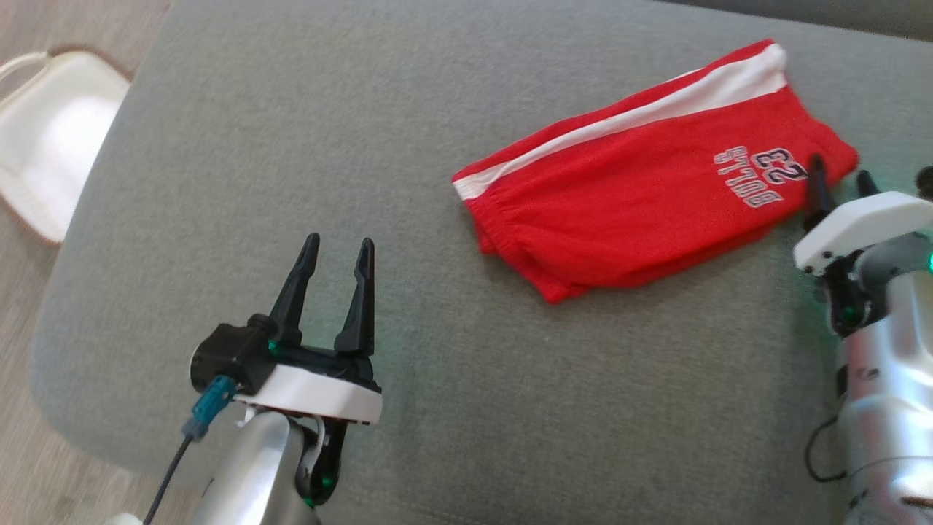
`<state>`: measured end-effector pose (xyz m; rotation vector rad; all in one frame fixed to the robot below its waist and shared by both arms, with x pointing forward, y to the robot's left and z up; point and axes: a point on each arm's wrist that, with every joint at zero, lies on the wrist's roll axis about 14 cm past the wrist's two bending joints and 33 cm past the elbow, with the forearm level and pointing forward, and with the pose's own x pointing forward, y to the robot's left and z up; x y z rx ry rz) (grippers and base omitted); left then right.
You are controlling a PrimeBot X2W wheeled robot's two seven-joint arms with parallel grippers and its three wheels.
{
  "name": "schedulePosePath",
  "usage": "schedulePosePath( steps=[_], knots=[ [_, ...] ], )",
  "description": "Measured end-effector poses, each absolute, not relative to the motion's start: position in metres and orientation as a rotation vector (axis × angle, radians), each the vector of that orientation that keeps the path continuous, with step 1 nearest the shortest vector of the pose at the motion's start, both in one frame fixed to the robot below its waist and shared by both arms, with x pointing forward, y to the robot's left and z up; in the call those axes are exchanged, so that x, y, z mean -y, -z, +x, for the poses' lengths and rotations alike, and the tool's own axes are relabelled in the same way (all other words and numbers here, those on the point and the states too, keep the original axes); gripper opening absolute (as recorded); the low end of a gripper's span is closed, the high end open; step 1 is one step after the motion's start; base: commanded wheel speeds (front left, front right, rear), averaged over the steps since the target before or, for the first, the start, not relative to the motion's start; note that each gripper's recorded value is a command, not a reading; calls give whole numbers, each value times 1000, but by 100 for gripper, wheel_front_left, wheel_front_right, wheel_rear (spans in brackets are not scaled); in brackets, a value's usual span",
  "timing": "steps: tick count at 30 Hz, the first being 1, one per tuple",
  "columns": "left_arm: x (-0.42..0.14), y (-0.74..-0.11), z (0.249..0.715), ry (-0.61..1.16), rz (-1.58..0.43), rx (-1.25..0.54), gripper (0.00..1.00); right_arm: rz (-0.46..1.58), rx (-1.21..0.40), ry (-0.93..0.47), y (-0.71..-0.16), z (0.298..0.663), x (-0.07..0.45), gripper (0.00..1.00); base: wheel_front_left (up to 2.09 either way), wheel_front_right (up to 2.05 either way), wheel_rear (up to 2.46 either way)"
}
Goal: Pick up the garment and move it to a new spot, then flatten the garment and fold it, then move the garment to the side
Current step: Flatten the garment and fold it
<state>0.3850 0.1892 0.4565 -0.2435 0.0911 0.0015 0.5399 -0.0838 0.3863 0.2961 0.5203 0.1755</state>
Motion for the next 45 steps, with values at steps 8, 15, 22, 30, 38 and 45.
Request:
schedulePosePath(
  steps=[8, 15, 22, 30, 38, 45],
  knots=[
    [-195, -446, 380, -24, -255, -126, 100, 229, -580, -165, -362, 556, 84, 100, 0, 0, 0],
    [-194, -444, 380, -27, -264, -131, 100, 166, -599, -204, -357, 558, 75, 0, 0, 0, 0],
    [-187, -448, 382, -4, -269, -120, 100, 165, -551, -215, -366, 553, 72, 0, 0, 0, 0],
    [-176, -461, 384, 29, -278, -82, 100, 241, -457, -140, -384, 534, 97, 0, 0, 0, 0],
    [-158, -469, 375, 76, -294, -58, 100, 345, -426, 40, -381, 478, 160, 0, 0, 0, 0],
    [-150, -478, 374, 105, -296, -35, 100, 368, -370, 125, -389, 460, 193, 0, 0, 0, 0]
  ],
)
